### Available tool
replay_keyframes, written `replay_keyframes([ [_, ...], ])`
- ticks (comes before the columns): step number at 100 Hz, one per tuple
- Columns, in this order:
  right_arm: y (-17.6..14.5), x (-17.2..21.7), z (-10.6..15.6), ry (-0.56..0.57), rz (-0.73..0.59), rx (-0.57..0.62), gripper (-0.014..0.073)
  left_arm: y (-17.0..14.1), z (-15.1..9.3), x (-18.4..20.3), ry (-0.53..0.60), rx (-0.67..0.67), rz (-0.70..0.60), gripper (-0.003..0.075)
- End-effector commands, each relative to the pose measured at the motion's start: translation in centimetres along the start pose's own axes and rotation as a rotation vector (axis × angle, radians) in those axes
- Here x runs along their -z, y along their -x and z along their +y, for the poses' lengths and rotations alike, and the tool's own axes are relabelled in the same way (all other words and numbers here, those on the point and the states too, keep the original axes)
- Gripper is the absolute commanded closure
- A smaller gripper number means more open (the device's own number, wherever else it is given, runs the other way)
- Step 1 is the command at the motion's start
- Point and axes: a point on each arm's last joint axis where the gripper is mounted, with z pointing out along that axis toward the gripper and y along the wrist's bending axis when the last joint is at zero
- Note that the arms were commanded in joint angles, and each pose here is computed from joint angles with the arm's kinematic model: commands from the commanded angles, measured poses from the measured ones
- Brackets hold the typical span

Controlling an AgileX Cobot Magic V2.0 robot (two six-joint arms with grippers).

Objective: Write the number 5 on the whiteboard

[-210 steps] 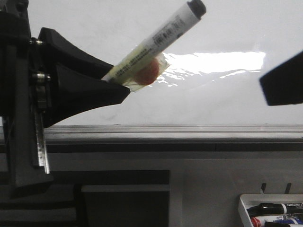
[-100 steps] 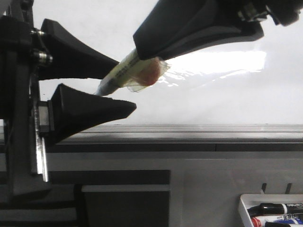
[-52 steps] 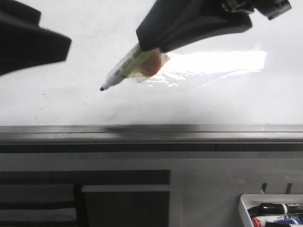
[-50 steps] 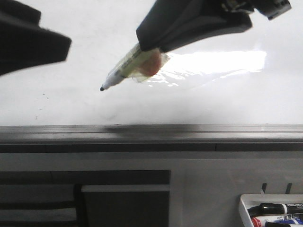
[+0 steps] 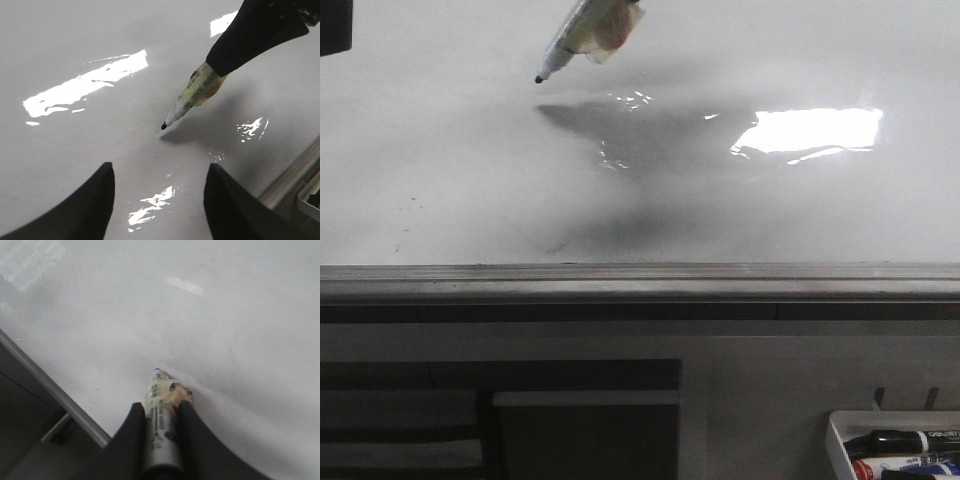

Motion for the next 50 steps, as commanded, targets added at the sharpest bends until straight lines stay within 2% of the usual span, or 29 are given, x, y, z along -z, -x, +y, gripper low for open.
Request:
replay_keyframes([
  [1,1.4,0.8,-0.4,-0.018,-0.061,0.018,0.0656,1.6,0.6,0.1,0.043,0.014,-0.102,0.0357],
  [18,-1.7,-1.0,-0.3,-0.008,0.054,0.005,0.0656,1.6,0.6,0.1,0.044,0.014,-0.104,0.0357],
  [30,-1.8,-1.0,0.0,0.0,0.041,0.01,0.0656,1.6,0.6,0.1,0.044,0.014,-0.104,0.0357],
  [50,-2.3,0.3,-1.2,-0.031,0.08,-0.006,0.0656,1.6,0.6,0.1,0.045,0.014,-0.105,0.0357],
])
